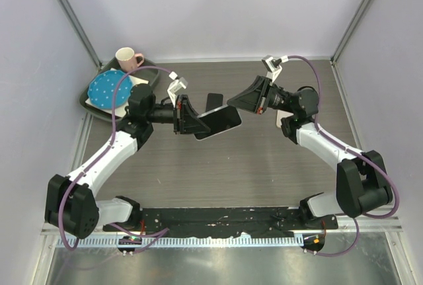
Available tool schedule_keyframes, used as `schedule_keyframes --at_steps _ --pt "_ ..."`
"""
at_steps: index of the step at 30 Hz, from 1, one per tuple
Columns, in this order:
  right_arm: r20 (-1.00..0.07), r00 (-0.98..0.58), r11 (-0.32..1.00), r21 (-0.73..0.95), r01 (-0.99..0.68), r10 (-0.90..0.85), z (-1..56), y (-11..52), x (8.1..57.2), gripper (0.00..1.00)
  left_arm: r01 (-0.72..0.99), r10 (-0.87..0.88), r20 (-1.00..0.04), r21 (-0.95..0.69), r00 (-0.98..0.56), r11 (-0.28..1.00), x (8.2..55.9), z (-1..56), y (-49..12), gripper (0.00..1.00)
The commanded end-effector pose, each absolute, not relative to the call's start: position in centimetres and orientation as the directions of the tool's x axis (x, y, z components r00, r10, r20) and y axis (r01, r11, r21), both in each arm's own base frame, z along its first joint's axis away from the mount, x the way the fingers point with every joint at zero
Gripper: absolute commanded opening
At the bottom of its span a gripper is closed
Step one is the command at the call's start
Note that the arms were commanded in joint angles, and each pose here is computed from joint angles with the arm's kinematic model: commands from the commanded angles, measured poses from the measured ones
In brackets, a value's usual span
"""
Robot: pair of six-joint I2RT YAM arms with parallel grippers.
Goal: Take the phone out of the phone case
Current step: Adjust the phone.
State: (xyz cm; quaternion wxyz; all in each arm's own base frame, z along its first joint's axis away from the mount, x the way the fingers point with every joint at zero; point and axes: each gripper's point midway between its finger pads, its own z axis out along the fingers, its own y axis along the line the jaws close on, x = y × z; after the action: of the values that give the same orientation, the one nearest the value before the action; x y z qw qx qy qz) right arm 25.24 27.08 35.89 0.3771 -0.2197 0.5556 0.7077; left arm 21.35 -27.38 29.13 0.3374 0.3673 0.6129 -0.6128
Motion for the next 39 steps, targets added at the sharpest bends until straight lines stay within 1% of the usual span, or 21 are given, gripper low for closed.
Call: schedule_keyframes --at_steps 1,3,4,5,6,7,8,14,18,24,30,39 --pt "-0.744 -0.615 -0.190 0.585 -0.789 0.263 38.4 27.4 22.9 0.01 0.933 0.034 -0.937 -0.348 -0.346 -0.090 20.3 31.8 -27.5 0.00" --pt "-0.730 -0.639 -0.208 0.604 -0.769 0.242 38.3 27.8 22.4 0.01 0.925 0.078 -0.928 -0.371 -0.365 -0.079 20.0 30.9 -27.5 0.00" --pt "-0.729 -0.644 -0.214 0.608 -0.764 0.232 38.3 27.8 22.1 0.01 0.961 0.091 -0.962 -0.264 -0.256 -0.086 20.1 30.6 -27.9 0.00" --pt "-0.724 -0.652 -0.219 0.615 -0.758 0.226 38.3 27.9 21.9 0.01 0.947 0.150 -0.942 -0.314 -0.301 -0.071 19.3 29.9 -27.7 0.00" --pt "-0.722 -0.658 -0.229 0.618 -0.752 0.212 38.2 28.2 21.4 0.01 0.956 0.175 -0.948 -0.283 -0.266 -0.075 19.0 29.7 -27.8 0.00" --pt "-0.723 -0.661 -0.234 0.620 -0.749 0.202 38.0 28.2 21.1 0.01 0.970 0.188 -0.962 -0.220 -0.198 -0.103 18.7 29.5 -28.0 0.00" --pt "-0.733 -0.651 -0.238 0.608 -0.757 0.199 38.1 28.2 20.7 0.01 0.968 0.193 -0.959 -0.229 -0.207 -0.102 18.6 29.8 -28.0 0.00" --pt "-0.734 -0.651 -0.244 0.607 -0.756 0.193 37.9 28.0 19.6 0.01 0.968 0.176 -0.967 -0.210 -0.185 -0.140 17.9 31.4 -27.9 0.00" --pt "-0.740 -0.652 -0.302 0.591 -0.748 0.166 38.5 28.2 18.3 0.01 0.966 0.168 -0.972 -0.192 -0.163 -0.174 17.3 32.4 -27.9 0.00" --pt "-0.739 -0.666 -0.360 0.597 -0.717 0.100 38.3 29.5 16.7 0.01 0.962 0.187 -0.981 -0.100 -0.053 -0.252 15.4 32.6 -27.9 0.00" --pt "-0.742 -0.666 -0.373 0.599 -0.709 0.075 37.9 29.9 16.3 0.01 0.959 0.197 -0.980 -0.062 -0.006 -0.276 14.7 33.0 -27.6 0.00" --pt "-0.745 -0.665 -0.388 0.598 -0.702 0.055 37.4 30.3 16.2 0.01 0.934 0.164 -0.985 -0.015 0.047 -0.356 12.7 34.4 -27.3 0.00"
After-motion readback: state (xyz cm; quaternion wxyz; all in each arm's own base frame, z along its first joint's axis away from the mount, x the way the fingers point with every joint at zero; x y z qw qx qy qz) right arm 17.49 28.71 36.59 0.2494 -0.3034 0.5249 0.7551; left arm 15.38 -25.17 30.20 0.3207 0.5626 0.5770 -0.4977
